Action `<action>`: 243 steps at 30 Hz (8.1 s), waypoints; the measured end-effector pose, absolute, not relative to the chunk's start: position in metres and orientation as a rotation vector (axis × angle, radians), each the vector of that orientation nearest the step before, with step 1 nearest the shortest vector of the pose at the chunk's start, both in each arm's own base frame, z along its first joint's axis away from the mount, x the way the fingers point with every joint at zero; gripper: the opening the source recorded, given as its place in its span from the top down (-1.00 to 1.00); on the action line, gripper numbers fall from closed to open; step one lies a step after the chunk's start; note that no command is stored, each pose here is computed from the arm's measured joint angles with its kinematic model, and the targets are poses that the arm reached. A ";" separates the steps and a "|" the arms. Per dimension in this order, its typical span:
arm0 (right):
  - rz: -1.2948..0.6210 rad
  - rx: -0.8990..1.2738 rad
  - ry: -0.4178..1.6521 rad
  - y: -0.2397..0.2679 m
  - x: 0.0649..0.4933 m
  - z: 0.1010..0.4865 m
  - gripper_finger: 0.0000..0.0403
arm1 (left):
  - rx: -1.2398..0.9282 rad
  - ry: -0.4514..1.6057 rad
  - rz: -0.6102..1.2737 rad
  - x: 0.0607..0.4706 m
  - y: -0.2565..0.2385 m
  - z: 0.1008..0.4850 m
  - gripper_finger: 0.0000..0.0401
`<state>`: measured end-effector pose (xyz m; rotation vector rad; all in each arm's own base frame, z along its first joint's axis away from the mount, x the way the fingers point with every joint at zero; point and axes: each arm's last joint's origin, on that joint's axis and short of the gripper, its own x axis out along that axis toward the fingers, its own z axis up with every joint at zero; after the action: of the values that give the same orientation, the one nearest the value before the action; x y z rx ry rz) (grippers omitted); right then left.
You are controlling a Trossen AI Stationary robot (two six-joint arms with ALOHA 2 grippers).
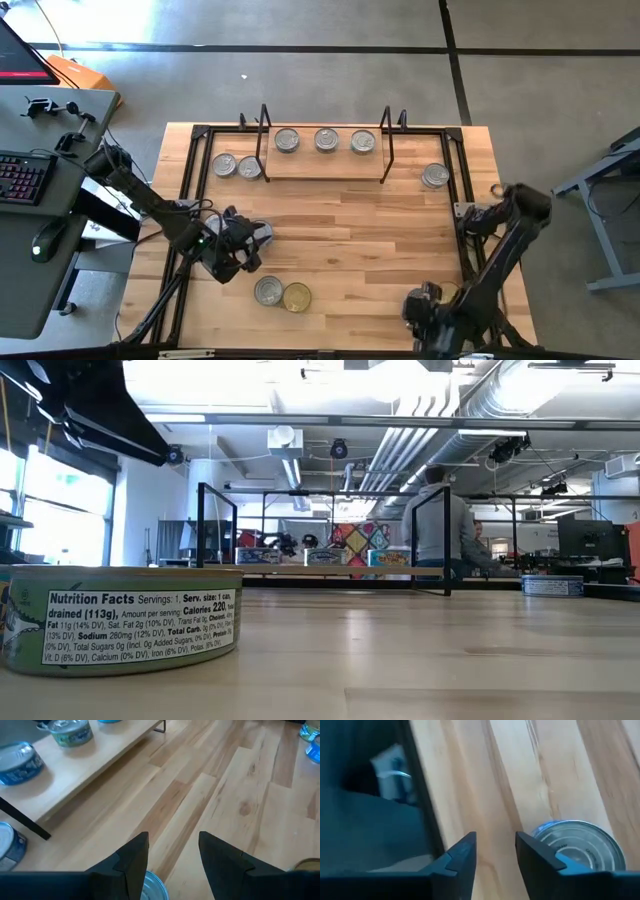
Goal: Stack canned seafood by type on shelf
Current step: Put the blue tuna can on the shelf
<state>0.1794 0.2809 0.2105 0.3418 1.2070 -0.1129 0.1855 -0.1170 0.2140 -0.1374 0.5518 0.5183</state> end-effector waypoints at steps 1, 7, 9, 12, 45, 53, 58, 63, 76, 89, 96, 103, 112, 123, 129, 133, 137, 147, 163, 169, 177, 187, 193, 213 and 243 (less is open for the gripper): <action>-0.121 0.315 1.217 0.284 0.178 0.203 0.40 | -0.130 0.552 0.519 0.186 -0.117 0.214 0.17; -0.189 0.227 1.162 0.298 0.164 0.179 0.55 | -0.119 0.564 0.523 0.187 -0.114 0.214 0.17; -0.211 0.223 1.164 0.299 0.158 0.179 0.60 | -0.121 0.564 0.530 0.188 -0.113 0.214 0.17; -0.217 0.201 1.170 0.300 0.151 0.179 0.67 | -0.124 0.565 0.540 0.190 -0.110 0.214 0.17; -0.217 -0.208 1.118 0.300 0.156 0.139 0.51 | -0.118 0.567 0.557 0.192 -0.106 0.214 0.17; -0.223 -0.270 1.111 0.289 0.178 0.138 0.88 | -0.120 0.565 0.556 0.192 -0.106 0.214 0.17; -0.236 -0.237 1.079 0.278 0.207 0.138 0.98 | -0.112 0.531 0.472 0.195 -0.117 0.218 0.17; -0.248 -0.244 1.031 0.260 0.241 0.138 1.00 | -0.011 0.454 0.332 0.208 -0.139 0.220 0.17; -0.072 -0.195 0.976 0.201 0.330 0.144 1.00 | 0.104 0.476 0.094 0.255 -0.170 0.166 0.17; 0.149 -0.184 1.049 0.159 0.353 0.152 1.00 | 0.310 0.462 0.018 0.292 -0.156 0.132 0.18; 0.114 -0.154 1.007 0.143 0.351 0.180 1.00 | 0.416 0.434 0.015 0.306 -0.153 0.142 0.18; 0.091 -0.112 0.922 0.143 0.353 0.174 1.00 | 0.468 0.437 0.023 0.311 -0.147 0.144 0.18; 0.016 -0.046 0.882 0.139 0.350 0.164 1.00 | 0.570 0.443 -0.087 0.310 -0.150 0.143 0.02; -0.040 0.020 0.812 0.130 0.350 0.184 1.00 | 0.775 0.479 -0.048 0.308 -0.147 0.141 -0.21; -0.065 0.053 0.809 0.124 0.353 0.184 1.00 | 0.777 0.490 -0.031 0.311 -0.144 0.137 -0.21; -0.067 0.070 0.775 0.121 0.356 0.187 1.00 | 0.804 0.529 -0.027 0.313 -0.144 0.120 -0.21; -0.066 0.076 0.757 0.120 0.358 0.188 1.00 | 0.837 0.556 0.110 0.315 -0.141 0.105 -0.21; -0.046 0.088 0.758 0.119 0.359 0.188 1.00 | 0.751 0.516 0.152 0.317 -0.143 0.102 -0.11; 0.126 0.013 0.628 0.128 0.348 0.236 0.38 | 0.609 0.523 0.200 0.298 -0.162 0.115 0.40; 0.072 -0.263 0.492 0.163 0.331 0.236 0.27 | 0.580 0.497 0.264 0.280 -0.169 0.143 0.40; 0.111 -0.124 0.453 0.164 0.327 0.219 0.26 | 0.562 0.474 0.247 0.263 -0.166 0.182 0.40; 0.373 -0.236 0.309 0.160 0.348 0.262 0.19 | 0.542 0.464 0.265 0.250 -0.156 0.207 0.39; 0.300 -0.285 0.242 0.155 0.356 0.282 0.19 | 0.560 0.512 0.280 0.247 -0.149 0.198 0.39; 0.033 -0.556 0.491 0.040 0.414 0.225 -0.48 | 0.545 0.456 0.293 0.217 -0.076 0.173 0.38; -0.247 -0.705 0.572 0.022 0.421 0.224 0.40 | 0.543 0.558 0.485 0.187 -0.077 0.215 -0.01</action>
<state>0.4207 0.0218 0.2236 -0.7045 0.5724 -0.2468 0.1871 -0.0774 0.2153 0.5433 0.5582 0.4852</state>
